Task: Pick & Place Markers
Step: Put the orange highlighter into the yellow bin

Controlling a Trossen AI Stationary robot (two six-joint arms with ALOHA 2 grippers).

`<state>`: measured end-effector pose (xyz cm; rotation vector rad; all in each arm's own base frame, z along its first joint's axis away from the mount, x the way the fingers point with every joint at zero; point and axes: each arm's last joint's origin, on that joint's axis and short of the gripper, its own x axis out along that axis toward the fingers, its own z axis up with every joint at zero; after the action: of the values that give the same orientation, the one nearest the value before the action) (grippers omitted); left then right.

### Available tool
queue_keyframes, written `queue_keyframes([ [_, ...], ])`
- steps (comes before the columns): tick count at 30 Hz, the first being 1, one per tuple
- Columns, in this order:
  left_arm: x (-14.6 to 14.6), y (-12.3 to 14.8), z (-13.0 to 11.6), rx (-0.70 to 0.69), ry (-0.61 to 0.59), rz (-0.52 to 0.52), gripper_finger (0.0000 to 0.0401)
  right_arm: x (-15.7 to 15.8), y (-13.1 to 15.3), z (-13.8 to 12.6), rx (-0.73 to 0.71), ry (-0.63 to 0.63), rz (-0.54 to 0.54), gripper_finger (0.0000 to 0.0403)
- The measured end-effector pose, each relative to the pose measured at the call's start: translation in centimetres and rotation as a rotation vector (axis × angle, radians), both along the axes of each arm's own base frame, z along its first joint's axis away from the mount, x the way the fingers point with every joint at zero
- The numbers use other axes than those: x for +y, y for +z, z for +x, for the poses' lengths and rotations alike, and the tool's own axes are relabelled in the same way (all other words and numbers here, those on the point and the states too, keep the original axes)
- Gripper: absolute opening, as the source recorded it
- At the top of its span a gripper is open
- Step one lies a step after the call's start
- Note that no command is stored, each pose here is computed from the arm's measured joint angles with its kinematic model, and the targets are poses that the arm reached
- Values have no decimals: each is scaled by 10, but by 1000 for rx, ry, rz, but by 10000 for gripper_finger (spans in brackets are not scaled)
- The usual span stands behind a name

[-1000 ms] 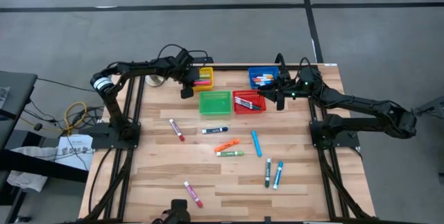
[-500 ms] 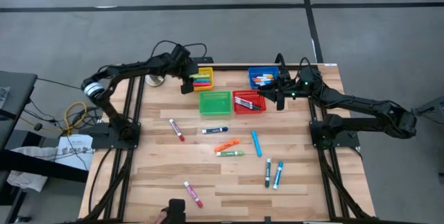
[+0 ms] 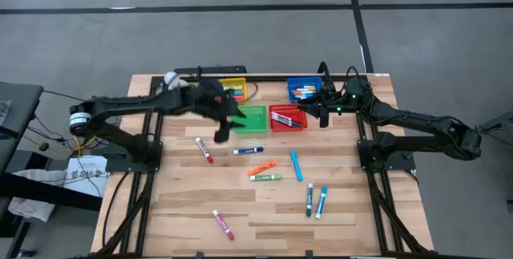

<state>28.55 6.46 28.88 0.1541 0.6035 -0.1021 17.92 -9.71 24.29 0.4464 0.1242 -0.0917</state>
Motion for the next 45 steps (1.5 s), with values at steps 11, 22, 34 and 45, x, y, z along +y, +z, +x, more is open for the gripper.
queue_keyframes([
  [11, -85, -23, 54, 60, 105, -105, 157, 0, 0, 0, 0, 0, 0, 131],
  [22, -105, -57, 123, 197, 176, -176, 157, 0, -2, 0, 21, 3, 14, 131],
  [34, -134, -103, 130, 383, 215, -264, 157, 1, -9, -2, 88, 2, 56, 131],
  [45, -126, -121, 127, 487, 297, -254, 157, 1, -10, -2, 90, 2, 57, 131],
])
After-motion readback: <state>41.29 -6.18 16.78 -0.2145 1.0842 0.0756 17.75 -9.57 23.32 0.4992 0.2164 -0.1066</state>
